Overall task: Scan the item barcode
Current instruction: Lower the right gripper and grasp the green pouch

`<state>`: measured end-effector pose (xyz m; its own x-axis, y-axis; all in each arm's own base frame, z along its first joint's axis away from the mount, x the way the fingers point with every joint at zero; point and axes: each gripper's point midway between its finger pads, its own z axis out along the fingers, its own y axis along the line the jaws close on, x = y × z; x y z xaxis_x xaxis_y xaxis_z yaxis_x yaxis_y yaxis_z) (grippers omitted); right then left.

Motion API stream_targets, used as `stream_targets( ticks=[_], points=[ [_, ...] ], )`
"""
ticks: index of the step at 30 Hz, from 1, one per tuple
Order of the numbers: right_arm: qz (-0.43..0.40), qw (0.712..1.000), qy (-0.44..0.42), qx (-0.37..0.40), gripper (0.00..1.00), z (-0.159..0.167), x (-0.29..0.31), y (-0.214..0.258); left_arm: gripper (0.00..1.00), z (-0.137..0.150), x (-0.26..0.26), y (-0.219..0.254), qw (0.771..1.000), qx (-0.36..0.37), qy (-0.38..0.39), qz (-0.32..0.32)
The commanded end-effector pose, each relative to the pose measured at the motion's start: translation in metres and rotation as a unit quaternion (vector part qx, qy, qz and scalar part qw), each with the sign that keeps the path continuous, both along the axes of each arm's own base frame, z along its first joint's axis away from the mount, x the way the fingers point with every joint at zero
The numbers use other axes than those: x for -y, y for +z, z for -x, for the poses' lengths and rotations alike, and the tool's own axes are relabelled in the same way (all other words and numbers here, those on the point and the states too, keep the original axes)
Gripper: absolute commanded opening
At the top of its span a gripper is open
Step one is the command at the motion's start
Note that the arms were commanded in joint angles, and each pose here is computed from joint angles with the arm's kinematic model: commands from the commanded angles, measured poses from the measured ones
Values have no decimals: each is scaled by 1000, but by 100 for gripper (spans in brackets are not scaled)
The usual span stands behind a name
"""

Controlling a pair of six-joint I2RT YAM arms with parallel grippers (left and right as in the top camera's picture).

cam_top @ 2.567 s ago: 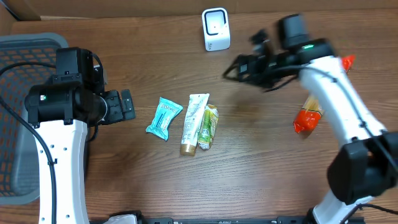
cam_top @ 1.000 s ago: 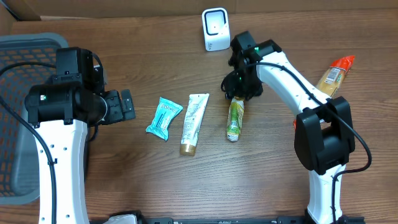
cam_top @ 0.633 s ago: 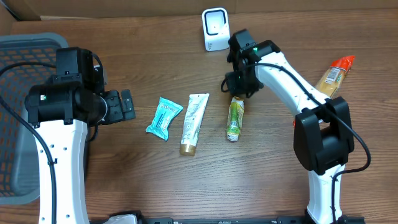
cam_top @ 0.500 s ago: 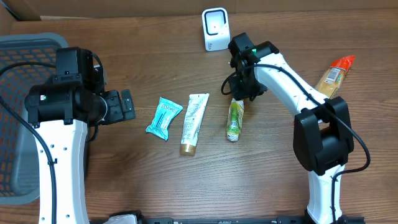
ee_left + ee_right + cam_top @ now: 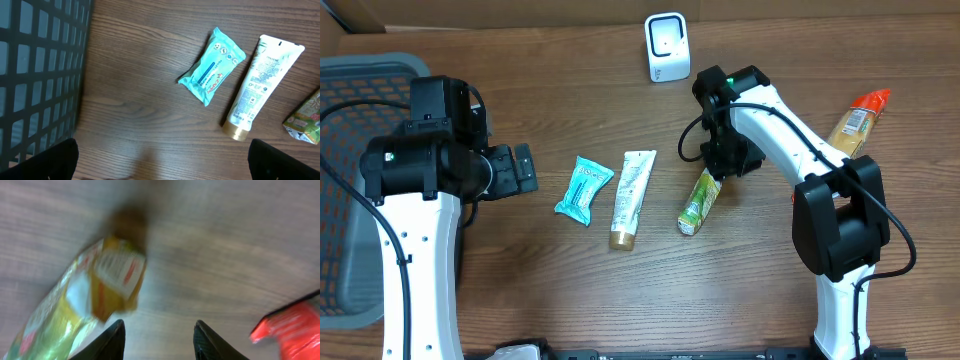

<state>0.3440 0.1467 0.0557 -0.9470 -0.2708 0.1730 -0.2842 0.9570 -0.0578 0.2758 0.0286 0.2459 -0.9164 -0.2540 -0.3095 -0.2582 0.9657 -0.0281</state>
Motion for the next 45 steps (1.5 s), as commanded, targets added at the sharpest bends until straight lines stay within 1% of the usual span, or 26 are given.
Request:
stream_targets(
  ticks=[1, 5, 8, 10, 13, 15, 21, 26, 30, 36, 41, 42, 43, 45],
  points=[
    [-17, 1000, -21, -16, 45, 11, -3, 10, 100, -1, -3, 3, 1000, 3, -7, -6],
    [-15, 998, -27, -48, 46, 26, -1, 14, 100, -1, -3, 3, 1000, 3, -7, -6],
    [-44, 996, -36, -74, 46, 37, -11, 16, 100, -1, -3, 3, 1000, 3, -7, -6],
    [-61, 994, -36, -86, 45, 42, -21, 17, 99, -1, -3, 3, 1000, 3, -7, -6],
    [-57, 994, -19, -89, 45, 50, -32, 16, 100, -1, -3, 3, 1000, 3, -7, -6],
    [-46, 996, -7, -78, 45, 53, -40, 16, 100, -1, -3, 3, 1000, 3, -7, -6],
    [40, 998, 45, -29, 47, 63, -52, 12, 100, -1, -3, 3, 1000, 3, -7, -6],
    [58, 996, 62, 3, 46, 65, -64, -3, 100, -1, -3, 3, 1000, 3, -7, -6],
    [27, 997, 62, 47, 45, 47, -82, -9, 100, -1, -3, 3, 1000, 3, -7, -6],
    [-21, 989, 29, 146, 45, -6, -100, -9, 100, -1, -3, 3, 1000, 3, -7, -6],
    [-41, 983, -4, 178, 45, -38, -91, 10, 99, -1, -3, 3, 1000, 3, -7, -6],
    [-45, 982, -10, 182, 46, -45, -86, 18, 100, -1, -3, 3, 1000, 3, -7, -6],
    [-51, 982, -4, 182, 49, -49, -84, 25, 100, -1, -3, 3, 1000, 3, -7, -6],
    [-80, 981, 29, 174, 54, -57, -81, 39, 100, -1, -3, 3, 1000, 3, -7, -6]
  ],
)
